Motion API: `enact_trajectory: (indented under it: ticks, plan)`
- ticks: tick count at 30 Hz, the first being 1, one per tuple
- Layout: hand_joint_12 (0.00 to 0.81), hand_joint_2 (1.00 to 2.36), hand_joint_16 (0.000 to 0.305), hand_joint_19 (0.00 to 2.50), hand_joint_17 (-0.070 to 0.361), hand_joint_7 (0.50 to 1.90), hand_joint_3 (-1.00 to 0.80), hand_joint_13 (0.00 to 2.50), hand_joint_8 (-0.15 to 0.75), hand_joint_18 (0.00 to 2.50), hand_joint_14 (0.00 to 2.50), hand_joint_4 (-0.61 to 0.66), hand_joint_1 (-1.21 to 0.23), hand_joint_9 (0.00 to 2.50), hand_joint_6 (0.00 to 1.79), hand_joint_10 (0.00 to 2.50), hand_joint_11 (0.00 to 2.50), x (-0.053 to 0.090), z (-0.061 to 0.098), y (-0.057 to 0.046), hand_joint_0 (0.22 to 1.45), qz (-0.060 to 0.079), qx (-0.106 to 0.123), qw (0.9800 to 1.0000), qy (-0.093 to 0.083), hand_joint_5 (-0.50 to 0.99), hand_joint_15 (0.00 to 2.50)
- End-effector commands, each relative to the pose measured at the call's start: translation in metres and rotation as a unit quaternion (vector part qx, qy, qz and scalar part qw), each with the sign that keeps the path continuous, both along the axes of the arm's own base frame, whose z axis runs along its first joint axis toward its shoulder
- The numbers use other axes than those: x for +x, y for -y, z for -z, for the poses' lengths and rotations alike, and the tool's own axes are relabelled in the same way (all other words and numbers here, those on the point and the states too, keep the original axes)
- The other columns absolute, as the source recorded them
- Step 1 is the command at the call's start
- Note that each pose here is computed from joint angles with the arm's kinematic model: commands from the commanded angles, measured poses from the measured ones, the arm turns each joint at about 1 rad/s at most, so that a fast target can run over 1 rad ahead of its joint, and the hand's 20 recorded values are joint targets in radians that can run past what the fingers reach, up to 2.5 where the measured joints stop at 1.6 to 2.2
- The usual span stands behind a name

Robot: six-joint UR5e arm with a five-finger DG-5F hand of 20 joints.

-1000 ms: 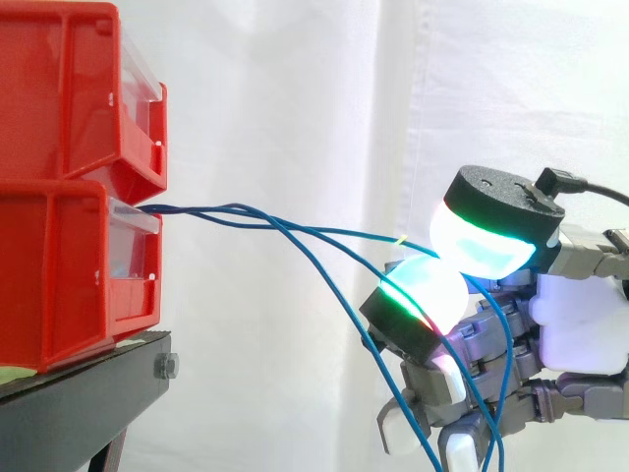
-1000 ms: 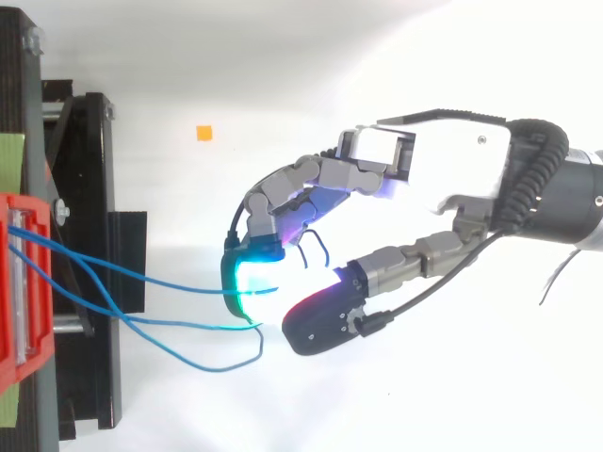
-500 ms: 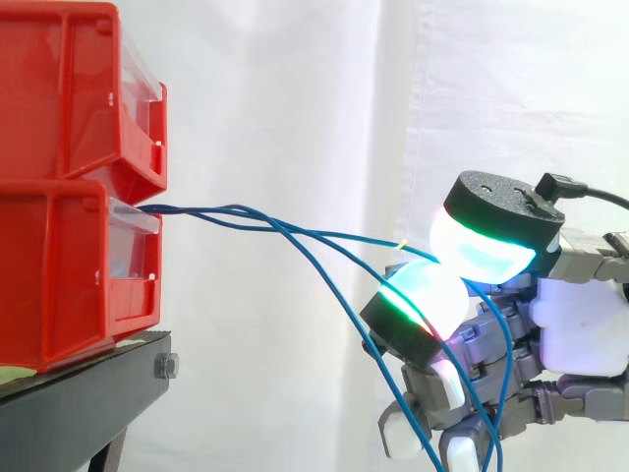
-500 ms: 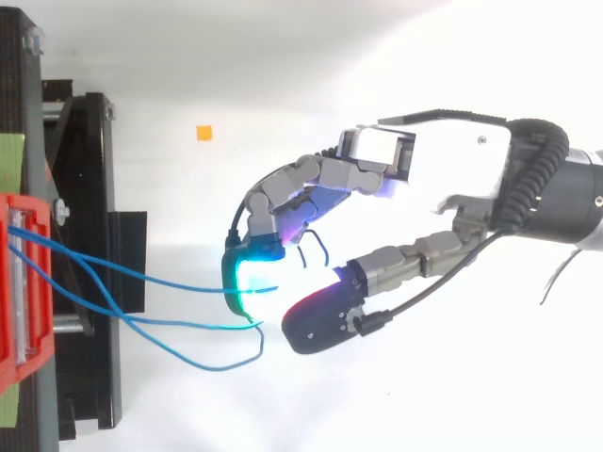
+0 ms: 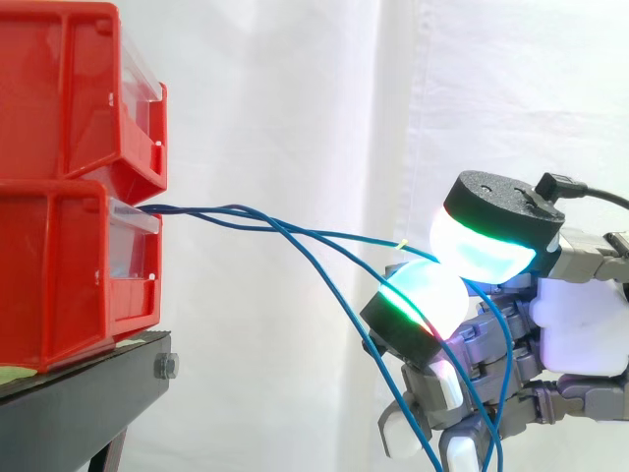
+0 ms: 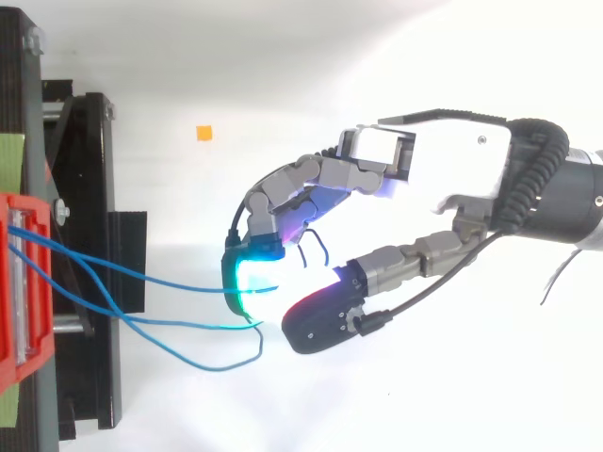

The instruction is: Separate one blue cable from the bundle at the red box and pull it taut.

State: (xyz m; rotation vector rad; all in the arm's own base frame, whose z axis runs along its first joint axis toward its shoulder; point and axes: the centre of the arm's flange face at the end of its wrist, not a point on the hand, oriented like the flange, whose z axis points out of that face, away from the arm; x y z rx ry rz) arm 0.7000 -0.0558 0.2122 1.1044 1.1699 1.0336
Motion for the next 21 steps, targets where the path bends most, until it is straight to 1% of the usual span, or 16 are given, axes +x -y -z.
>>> enact_trajectory:
  ticks: [1,12,14,15,21]
  plan:
    - [0.342,1.02,0.038,0.66,0.087,1.15,-0.12,0.65,0.322,0.66,0.02,-0.06,-0.72,0.78,0.85,0.01,1.08,-0.0001,0.0001,0.0001,0.6,0.0,0.0,1.0,0.0,-0.11,0.56]
    - [0.342,1.02,0.039,0.66,0.087,1.15,-0.12,0.64,0.318,0.66,0.02,-0.06,-0.72,0.78,0.85,0.02,1.08,-0.0001,0.0001,0.0001,0.6,0.0,0.0,1.0,0.0,-0.11,0.56]
    - [0.342,1.02,0.039,0.67,0.087,1.14,-0.12,0.64,0.32,0.65,0.02,-0.07,-0.72,0.78,0.85,0.02,1.07,0.0,0.0001,-0.0004,0.6,-0.002,0.0,1.0,0.0,-0.11,0.56]
    - [0.342,1.02,0.039,0.66,0.087,1.15,-0.12,0.64,0.321,0.65,0.02,-0.06,-0.72,0.78,0.85,0.02,1.07,-0.0001,0.0001,0.0001,0.6,0.0,0.0,1.0,0.0,-0.11,0.56]
    - [0.344,1.02,0.039,0.66,0.088,1.15,-0.12,0.64,0.321,0.65,0.02,-0.06,-0.72,0.78,0.85,0.02,1.07,-0.0001,0.0001,0.0001,0.6,0.0,0.0,1.0,0.0,-0.12,0.56]
